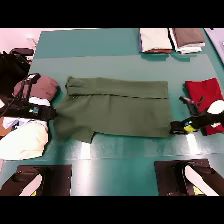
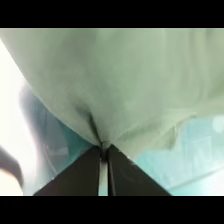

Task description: Fold the shirts.

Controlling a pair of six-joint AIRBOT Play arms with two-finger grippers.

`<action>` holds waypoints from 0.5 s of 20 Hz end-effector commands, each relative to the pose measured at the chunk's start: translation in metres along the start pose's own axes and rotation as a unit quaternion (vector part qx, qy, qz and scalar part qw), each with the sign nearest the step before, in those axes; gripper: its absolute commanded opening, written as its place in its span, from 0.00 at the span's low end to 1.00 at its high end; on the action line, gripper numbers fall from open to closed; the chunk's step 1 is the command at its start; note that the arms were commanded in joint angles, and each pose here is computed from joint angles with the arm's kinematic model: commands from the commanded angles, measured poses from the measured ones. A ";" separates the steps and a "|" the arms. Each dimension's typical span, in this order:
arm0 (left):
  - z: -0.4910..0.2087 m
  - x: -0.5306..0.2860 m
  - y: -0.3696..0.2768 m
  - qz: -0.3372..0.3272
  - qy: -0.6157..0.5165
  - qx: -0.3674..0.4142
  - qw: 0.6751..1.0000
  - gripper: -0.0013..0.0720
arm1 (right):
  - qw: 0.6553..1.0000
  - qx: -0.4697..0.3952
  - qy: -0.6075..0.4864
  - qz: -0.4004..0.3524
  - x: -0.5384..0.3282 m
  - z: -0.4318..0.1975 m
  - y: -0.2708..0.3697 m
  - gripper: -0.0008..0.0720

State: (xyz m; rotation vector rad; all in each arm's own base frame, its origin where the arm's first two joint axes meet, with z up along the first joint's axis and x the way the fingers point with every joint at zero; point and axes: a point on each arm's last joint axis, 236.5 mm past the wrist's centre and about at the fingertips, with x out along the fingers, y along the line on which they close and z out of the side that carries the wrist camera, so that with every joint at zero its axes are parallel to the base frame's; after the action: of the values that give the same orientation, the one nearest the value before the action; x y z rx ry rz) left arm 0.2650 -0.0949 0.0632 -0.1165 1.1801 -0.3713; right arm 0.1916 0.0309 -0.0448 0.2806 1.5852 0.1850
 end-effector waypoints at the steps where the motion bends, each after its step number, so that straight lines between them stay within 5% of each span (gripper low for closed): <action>1: -0.025 -0.026 -0.008 0.002 0.022 0.013 1.000 0.05 | 0.995 -0.041 -0.044 -0.075 -0.058 -0.004 -0.010 0.03; 10: 0.012 0.008 0.001 -0.004 -0.004 0.006 1.000 0.05 | 0.986 -0.052 -0.129 -0.093 -0.103 0.091 -0.008 0.03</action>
State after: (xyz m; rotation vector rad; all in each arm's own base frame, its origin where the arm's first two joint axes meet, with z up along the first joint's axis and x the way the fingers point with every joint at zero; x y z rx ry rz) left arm 0.2457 -0.0990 0.0728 -0.1211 1.2143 -0.4017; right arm 0.2450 -0.0048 0.0425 0.0857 1.3778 0.0966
